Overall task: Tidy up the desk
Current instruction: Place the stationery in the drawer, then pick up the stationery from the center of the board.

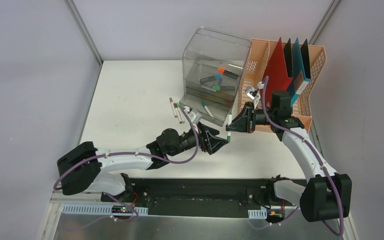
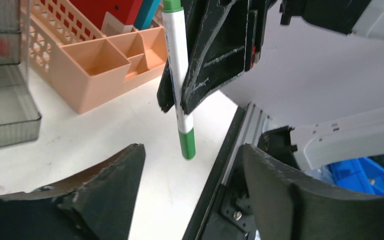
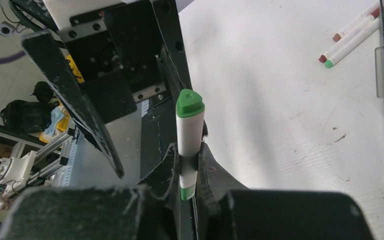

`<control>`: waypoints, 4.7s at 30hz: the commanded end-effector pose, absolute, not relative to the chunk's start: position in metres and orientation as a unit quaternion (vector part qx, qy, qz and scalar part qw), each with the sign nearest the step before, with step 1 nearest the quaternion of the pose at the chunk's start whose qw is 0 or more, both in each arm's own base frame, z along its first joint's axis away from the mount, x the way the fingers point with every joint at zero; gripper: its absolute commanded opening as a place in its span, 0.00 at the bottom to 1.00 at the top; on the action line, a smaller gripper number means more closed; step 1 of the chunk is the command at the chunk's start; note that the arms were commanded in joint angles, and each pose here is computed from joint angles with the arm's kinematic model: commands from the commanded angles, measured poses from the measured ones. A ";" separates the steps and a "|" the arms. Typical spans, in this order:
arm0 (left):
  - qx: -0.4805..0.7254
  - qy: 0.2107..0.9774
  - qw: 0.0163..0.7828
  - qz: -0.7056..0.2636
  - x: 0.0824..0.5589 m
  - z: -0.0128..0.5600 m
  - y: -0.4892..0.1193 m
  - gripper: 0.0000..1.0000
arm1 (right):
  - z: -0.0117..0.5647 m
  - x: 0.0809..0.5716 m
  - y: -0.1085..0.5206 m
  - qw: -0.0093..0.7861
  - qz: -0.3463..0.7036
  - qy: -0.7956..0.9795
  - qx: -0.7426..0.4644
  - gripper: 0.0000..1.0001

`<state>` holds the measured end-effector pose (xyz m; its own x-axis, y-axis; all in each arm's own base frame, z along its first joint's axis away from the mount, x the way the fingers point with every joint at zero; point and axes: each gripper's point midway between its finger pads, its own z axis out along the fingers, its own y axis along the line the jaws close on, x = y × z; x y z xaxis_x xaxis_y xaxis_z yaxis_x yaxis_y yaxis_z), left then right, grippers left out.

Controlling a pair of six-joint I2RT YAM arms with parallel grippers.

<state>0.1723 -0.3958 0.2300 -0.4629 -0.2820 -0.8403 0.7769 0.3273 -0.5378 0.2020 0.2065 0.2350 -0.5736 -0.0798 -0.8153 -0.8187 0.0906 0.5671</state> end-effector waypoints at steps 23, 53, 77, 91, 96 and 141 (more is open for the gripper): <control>0.161 0.762 0.537 -0.324 0.179 0.139 -0.256 0.99 | 0.212 0.230 0.173 0.421 0.312 0.692 -0.497 0.00; 0.107 0.801 0.525 -0.265 0.177 0.101 -0.211 0.99 | 0.183 0.335 0.244 0.357 0.008 0.715 -0.600 0.00; 0.095 0.806 0.518 -0.272 0.171 0.093 -0.202 0.99 | 0.142 0.393 0.243 0.325 -0.117 0.743 -0.573 0.99; 0.093 0.802 0.523 -0.272 0.173 0.099 -0.202 0.99 | 0.158 0.358 0.249 0.326 -0.037 0.762 -0.558 1.00; 0.096 0.791 0.540 -0.271 0.179 0.115 -0.207 0.99 | 0.178 0.310 0.253 0.328 0.056 0.739 -0.585 1.00; -0.162 0.929 0.272 -0.193 0.369 0.085 -0.176 0.34 | 0.199 0.248 0.134 0.419 0.227 0.736 -0.481 0.99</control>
<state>0.3615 -0.1884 0.0994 -0.7752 -0.3866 -0.4996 -0.0762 0.8423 -0.5335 0.2468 0.1368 0.1985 -0.2357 -0.4949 -0.8364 -0.8889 0.4577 -0.0203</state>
